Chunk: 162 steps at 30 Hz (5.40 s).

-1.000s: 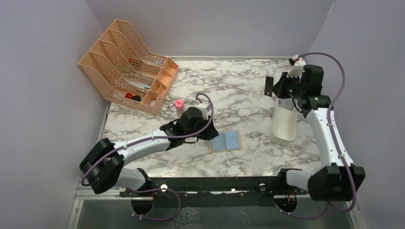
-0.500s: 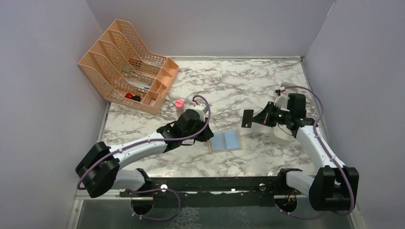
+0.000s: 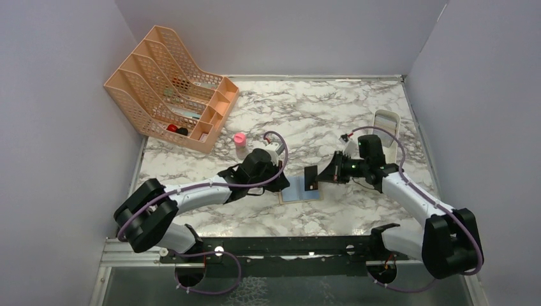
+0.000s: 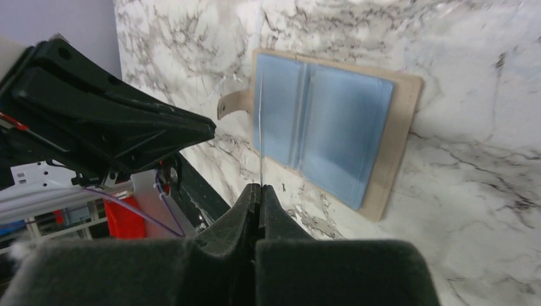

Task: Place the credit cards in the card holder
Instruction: Insert the credit card into the card holder.

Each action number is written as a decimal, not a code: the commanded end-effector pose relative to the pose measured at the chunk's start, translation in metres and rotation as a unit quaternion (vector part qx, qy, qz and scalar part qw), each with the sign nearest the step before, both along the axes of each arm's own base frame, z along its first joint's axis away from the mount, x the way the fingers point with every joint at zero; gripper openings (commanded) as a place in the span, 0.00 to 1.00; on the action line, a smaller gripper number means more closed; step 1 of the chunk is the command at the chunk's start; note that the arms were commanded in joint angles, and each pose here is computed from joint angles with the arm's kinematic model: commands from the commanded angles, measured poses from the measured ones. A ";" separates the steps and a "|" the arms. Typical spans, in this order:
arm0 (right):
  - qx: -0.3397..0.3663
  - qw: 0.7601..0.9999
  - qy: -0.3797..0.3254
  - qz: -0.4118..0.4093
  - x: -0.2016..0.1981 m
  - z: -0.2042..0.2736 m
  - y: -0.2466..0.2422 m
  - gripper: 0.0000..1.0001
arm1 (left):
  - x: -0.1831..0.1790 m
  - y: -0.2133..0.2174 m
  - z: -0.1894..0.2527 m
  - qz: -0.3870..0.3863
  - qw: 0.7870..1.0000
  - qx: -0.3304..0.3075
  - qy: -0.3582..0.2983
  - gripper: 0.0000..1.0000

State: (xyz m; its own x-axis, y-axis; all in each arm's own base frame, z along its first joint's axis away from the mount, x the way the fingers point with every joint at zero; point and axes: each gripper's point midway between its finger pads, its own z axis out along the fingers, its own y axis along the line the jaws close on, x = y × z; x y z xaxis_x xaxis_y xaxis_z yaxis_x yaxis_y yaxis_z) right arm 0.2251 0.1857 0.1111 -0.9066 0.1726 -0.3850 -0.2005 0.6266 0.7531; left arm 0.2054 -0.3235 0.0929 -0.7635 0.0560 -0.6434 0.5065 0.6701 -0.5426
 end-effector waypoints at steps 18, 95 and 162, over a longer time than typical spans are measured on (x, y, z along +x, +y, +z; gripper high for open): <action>-0.018 0.999 0.045 0.022 -0.005 -0.059 0.020 0.01 | 0.007 0.030 -0.061 0.047 0.995 0.089 0.003 0.02; 0.010 0.997 0.076 0.021 -0.012 -0.084 0.045 0.04 | -0.008 0.044 -0.081 0.052 0.994 0.095 0.026 0.05; -0.212 0.977 0.007 0.025 -0.002 -0.074 0.067 0.51 | -0.014 0.049 -0.057 0.076 0.995 0.061 0.034 0.12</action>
State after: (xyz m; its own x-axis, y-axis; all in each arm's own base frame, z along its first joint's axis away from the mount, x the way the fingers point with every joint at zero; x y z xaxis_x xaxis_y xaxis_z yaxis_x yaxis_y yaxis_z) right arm 0.2169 0.2694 0.0373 -0.9301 -0.0437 -0.3647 -0.2429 0.8179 0.5216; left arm 0.1864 -0.2639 0.0300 -0.8261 0.0106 -0.5635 0.3299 0.8198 -0.4681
